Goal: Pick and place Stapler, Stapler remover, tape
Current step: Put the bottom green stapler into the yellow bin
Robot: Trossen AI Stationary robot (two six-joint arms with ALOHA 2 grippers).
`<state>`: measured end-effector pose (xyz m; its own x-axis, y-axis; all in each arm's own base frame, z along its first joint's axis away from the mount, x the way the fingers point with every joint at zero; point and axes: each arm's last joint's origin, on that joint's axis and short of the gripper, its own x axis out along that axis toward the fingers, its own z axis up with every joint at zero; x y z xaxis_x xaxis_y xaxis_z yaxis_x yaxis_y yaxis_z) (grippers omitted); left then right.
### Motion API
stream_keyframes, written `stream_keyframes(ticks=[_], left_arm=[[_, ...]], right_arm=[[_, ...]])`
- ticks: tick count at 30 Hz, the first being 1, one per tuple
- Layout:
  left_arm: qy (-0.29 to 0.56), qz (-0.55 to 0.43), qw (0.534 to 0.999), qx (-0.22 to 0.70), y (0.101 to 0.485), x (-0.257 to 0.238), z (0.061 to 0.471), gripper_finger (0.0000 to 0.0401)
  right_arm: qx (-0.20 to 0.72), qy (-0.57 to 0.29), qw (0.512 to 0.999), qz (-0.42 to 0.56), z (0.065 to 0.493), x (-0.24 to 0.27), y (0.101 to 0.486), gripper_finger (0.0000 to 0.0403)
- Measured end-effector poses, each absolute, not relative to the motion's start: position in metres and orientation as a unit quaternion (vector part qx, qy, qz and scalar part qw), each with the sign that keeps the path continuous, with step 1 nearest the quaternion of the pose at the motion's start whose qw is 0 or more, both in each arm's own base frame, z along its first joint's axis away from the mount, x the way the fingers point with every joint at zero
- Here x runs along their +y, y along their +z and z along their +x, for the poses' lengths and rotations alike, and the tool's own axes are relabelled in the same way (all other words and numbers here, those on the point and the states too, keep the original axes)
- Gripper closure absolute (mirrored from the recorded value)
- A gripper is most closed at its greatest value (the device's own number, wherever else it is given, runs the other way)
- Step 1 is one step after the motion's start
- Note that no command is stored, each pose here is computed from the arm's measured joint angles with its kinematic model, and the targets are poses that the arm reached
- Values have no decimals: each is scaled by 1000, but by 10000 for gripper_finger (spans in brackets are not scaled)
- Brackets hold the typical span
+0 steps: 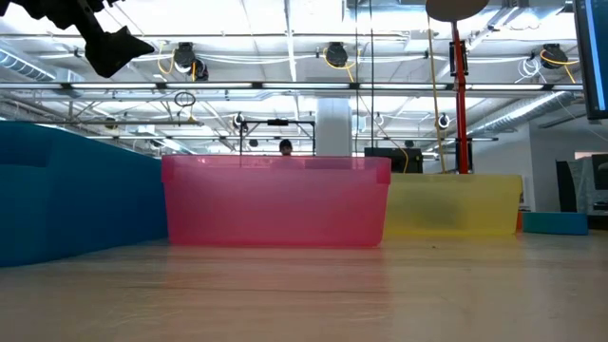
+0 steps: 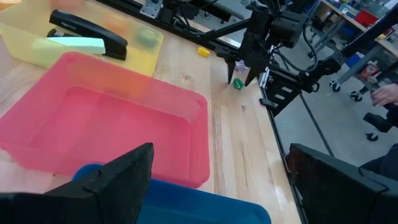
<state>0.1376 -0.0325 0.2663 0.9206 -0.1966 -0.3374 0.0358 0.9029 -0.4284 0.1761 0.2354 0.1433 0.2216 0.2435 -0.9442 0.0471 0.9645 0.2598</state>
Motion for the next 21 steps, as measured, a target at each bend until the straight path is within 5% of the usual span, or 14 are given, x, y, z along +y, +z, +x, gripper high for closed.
stream_keyframes(ticks=[21], left_arm=[[-61, -208, 958, 190, 266, -32, 138, 36]], right_arm=[[622, 54, 770, 131, 176, 235, 143, 165]])
